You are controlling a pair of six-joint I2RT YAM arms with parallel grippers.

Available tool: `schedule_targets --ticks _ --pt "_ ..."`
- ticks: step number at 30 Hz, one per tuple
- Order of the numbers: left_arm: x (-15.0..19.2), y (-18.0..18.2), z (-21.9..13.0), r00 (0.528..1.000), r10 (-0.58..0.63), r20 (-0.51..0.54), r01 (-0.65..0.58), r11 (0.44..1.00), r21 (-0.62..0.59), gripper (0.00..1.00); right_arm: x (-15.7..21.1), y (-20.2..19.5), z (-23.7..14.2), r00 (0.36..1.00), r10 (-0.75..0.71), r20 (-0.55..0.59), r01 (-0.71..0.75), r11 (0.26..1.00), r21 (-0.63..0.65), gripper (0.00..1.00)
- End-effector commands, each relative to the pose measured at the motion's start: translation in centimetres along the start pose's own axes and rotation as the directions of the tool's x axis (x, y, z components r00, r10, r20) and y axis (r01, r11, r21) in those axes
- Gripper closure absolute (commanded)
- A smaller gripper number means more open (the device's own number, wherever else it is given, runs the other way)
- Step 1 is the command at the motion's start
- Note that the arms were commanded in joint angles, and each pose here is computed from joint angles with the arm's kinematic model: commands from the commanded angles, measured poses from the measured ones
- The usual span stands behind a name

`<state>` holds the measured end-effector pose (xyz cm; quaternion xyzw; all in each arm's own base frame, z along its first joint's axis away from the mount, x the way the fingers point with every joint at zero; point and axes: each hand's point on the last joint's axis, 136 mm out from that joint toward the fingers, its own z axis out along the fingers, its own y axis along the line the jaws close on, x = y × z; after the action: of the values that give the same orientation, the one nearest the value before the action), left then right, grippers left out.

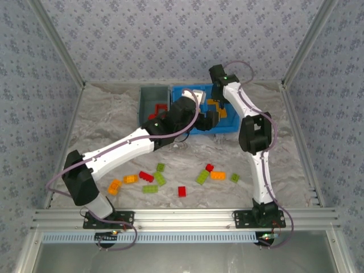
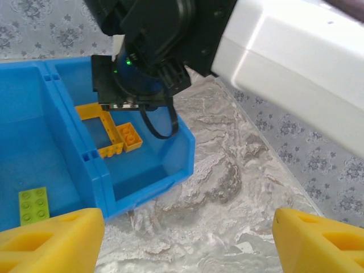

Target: Sort the legos into containers by color

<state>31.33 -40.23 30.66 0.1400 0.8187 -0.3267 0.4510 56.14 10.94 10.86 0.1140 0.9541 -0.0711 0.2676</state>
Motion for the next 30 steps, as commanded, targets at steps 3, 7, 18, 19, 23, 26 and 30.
schedule_targets --ticks 3,7,18,19,23,26,30 --pt "-1.8 -1.4 0.0 0.999 0.014 0.036 -0.016 0.999 0.051 0.22 0.1 -0.4 1.8 0.999 -0.034 -0.018 0.034 0.999 0.04 0.73" --pt "-1.5 -1.3 -0.2 1.0 0.018 0.025 -0.019 0.999 0.05 0.22 0.0 -0.1 1.9 0.999 -0.036 -0.014 0.037 0.998 0.041 0.61" --pt "0.0 0.6 -2.7 1.0 0.006 0.003 -0.006 1.0 -0.001 0.22 -4.1 1.1 -7.9 0.988 -0.006 0.151 0.011 0.999 -0.037 0.44" --pt "0.2 0.9 -3.1 1.0 0.004 0.0 -0.004 1.0 -0.011 0.22 -4.5 1.0 -9.3 0.986 0.008 0.169 0.0 0.999 -0.047 0.45" --pt "1.4 3.5 -5.5 0.999 -0.016 -0.029 0.013 0.993 -0.117 0.23 -5.6 0.4 -16.0 0.963 0.04 0.268 -0.016 0.996 -0.091 0.49" --pt "3.3 6.5 -7.7 0.995 -0.05 -0.091 0.026 0.968 -0.249 0.25 -5.3 0.2 -21.5 0.936 0.054 0.347 -0.001 0.989 -0.149 0.5" --pt "6.5 10.5 -11.1 0.981 -0.112 -0.159 0.04 0.917 -0.398 0.26 -2.3 0.5 -26.9 0.909 0.054 0.412 0.053 0.968 -0.243 0.5"
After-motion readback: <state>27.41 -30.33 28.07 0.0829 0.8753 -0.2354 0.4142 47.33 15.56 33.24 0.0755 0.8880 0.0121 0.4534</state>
